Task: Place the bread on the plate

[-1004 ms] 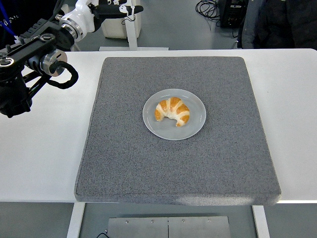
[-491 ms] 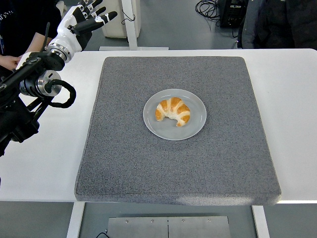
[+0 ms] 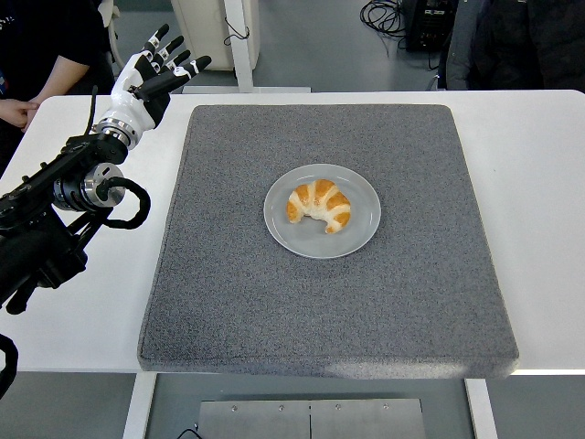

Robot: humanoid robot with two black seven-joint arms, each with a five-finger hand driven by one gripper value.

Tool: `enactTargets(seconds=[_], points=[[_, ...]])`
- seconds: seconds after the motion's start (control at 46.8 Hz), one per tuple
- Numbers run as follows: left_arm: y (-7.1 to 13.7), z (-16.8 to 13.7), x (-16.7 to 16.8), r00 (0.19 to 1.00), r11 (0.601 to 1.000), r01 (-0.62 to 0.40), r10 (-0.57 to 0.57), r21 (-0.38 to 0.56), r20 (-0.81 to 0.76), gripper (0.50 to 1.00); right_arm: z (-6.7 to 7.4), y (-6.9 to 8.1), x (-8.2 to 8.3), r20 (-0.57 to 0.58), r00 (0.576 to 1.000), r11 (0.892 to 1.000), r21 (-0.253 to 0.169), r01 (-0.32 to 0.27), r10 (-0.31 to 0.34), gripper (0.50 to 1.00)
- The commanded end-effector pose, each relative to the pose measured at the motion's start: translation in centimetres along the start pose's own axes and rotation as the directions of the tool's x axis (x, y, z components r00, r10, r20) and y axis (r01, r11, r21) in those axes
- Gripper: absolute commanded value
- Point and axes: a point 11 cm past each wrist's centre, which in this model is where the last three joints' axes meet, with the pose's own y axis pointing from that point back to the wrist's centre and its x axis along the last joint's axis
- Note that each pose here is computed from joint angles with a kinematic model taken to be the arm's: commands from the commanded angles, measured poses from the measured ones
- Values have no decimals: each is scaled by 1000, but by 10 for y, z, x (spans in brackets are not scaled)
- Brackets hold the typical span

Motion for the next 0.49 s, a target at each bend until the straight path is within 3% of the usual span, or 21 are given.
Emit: enactTargets(seconds=[0.0,0.47], points=[[0,-1,-1,1000,1000,1,-1,4,-6,958,0,0,0,1,1000,1000,0,0,0,1000],[3,-16,-5,998,999,-4,7,39,-62,960,0,0,0,1,1000,1000,0,0,0,1000]])
